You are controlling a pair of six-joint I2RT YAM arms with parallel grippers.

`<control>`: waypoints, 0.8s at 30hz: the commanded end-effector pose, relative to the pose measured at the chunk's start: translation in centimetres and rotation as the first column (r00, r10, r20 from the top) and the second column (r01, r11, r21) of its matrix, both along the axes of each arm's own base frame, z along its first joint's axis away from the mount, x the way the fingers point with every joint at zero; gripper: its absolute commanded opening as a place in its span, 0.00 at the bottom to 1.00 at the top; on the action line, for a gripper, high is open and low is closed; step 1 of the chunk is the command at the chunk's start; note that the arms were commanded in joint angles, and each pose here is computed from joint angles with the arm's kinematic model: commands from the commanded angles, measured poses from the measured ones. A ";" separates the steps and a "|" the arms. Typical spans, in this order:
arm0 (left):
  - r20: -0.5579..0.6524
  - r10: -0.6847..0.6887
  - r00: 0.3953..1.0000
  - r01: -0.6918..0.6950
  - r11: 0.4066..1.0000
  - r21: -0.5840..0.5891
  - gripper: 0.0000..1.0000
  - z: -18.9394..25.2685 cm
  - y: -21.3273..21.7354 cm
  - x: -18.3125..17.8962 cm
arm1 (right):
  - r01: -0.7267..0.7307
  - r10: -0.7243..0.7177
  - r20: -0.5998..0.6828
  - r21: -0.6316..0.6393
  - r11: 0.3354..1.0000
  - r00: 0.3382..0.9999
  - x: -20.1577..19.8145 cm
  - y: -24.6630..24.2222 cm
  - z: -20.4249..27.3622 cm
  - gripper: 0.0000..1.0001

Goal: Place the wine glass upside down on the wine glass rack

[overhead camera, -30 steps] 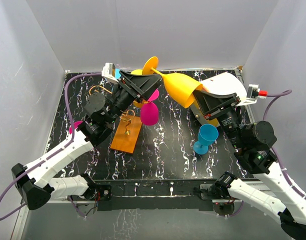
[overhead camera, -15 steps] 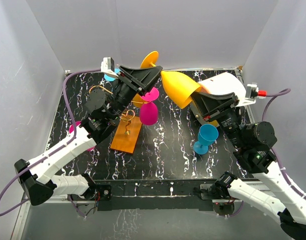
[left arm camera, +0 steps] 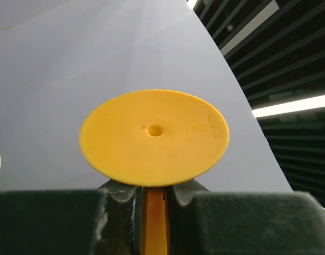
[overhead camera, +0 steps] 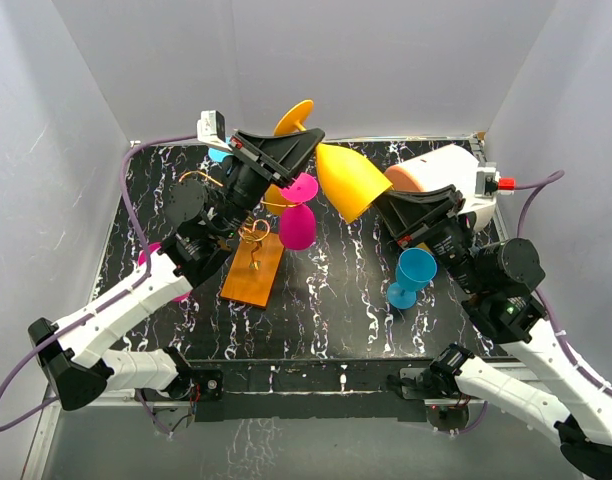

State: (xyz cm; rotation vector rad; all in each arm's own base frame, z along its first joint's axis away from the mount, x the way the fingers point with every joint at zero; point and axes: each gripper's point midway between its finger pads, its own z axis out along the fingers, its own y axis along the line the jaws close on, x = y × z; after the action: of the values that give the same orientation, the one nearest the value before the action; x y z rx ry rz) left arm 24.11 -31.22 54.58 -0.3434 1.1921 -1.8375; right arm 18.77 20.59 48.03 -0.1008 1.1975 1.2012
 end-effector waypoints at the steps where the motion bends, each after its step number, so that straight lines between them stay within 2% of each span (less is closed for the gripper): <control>1: 0.141 0.027 0.990 -0.026 1.000 -0.008 0.00 3.5 0.7 -1.4 | 0.061 -0.059 -0.035 0.042 0.997 0.998 -0.2 -1.8 0.6 0.10; 5: 0.226 0.058 0.972 -0.067 0.997 0.033 0.00 4.8 1.0 -2.0 | 0.118 -0.116 -0.025 0.086 0.989 0.993 -0.9 -4.0 1.5 0.33; 7: 0.249 0.081 0.965 -0.098 0.994 0.054 0.00 4.8 1.2 -1.9 | 0.128 -0.125 -0.039 0.065 0.990 0.991 -1.1 -4.3 1.4 0.39; 10: 0.305 0.092 0.948 -0.132 0.985 0.113 0.00 4.6 0.9 -1.9 | 0.182 -0.182 -0.124 -0.007 0.983 0.975 -0.4 -5.1 -0.3 0.40; 14: 0.387 0.031 0.922 -0.130 0.964 0.233 0.00 3.9 -0.4 -2.7 | 0.268 -0.279 -0.236 -0.080 0.960 0.931 -0.1 -7.1 -2.7 0.40; 20: 0.515 -0.091 0.852 -0.143 0.907 0.397 0.00 0.9 -1.6 -4.4 | 0.301 -0.295 -0.276 -0.021 0.953 0.915 -1.6 -9.4 -1.4 0.45; 24: 0.613 -0.246 0.751 -0.114 0.866 0.486 0.00 -1.0 -2.8 -6.7 | 0.268 -0.249 -0.306 0.019 0.963 0.919 -2.4 -9.4 0.0 0.45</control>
State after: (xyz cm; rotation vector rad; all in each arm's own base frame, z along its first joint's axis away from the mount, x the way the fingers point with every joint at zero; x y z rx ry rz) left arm 21.14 -33.88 53.85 0.3218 1.2088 -1.4719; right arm 17.66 12.27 45.29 0.2298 1.4319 0.9720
